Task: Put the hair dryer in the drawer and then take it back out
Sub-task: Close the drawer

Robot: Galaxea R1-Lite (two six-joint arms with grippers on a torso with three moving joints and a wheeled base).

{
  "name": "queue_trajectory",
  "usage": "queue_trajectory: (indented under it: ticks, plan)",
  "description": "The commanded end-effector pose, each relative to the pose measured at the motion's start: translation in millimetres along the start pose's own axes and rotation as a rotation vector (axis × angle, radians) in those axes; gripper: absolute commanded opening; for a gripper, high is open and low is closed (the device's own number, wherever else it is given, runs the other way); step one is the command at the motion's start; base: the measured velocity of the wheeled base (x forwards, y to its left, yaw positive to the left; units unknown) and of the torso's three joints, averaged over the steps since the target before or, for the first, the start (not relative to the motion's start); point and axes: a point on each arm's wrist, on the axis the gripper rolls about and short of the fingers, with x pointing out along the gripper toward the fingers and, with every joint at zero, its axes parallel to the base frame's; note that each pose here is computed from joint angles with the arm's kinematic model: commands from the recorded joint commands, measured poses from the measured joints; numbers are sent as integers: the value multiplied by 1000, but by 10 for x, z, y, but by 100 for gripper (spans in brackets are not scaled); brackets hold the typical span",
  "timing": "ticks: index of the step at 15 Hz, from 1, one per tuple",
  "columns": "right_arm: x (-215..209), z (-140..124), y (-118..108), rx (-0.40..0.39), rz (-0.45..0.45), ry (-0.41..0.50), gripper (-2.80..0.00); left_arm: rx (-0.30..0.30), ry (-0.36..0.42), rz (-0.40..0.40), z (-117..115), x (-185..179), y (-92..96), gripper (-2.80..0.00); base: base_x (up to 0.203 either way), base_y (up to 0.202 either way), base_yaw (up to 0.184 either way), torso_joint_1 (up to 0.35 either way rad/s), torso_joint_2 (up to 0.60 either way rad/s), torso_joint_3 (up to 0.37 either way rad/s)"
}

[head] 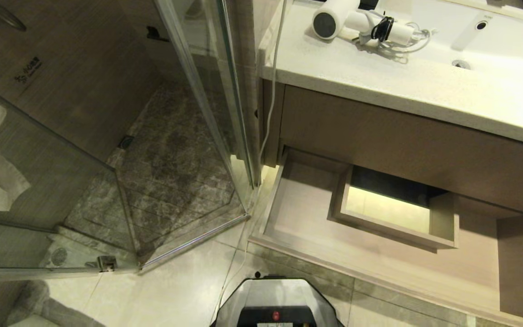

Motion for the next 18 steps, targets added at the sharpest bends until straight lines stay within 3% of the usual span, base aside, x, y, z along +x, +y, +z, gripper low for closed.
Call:
queue_trajectory:
  ticks: [1, 5, 18]
  plan:
    - [-17, -13, 10, -3, -1, -6, -280, 0, 2, -1, -5, 1, 0, -280, 0, 0, 0, -198, -109, -300]
    - [-14, -32, 18, -4, 2, -8, -280, 0, 2, 0, -5, 1, 0, -280, 0, 0, 0, -224, 166, -45]
    - [12, -125, 62, -1, 19, 7, -280, 0, 0, 0, -1, 0, 0, -280, 0, 0, 0, -190, 329, 137]
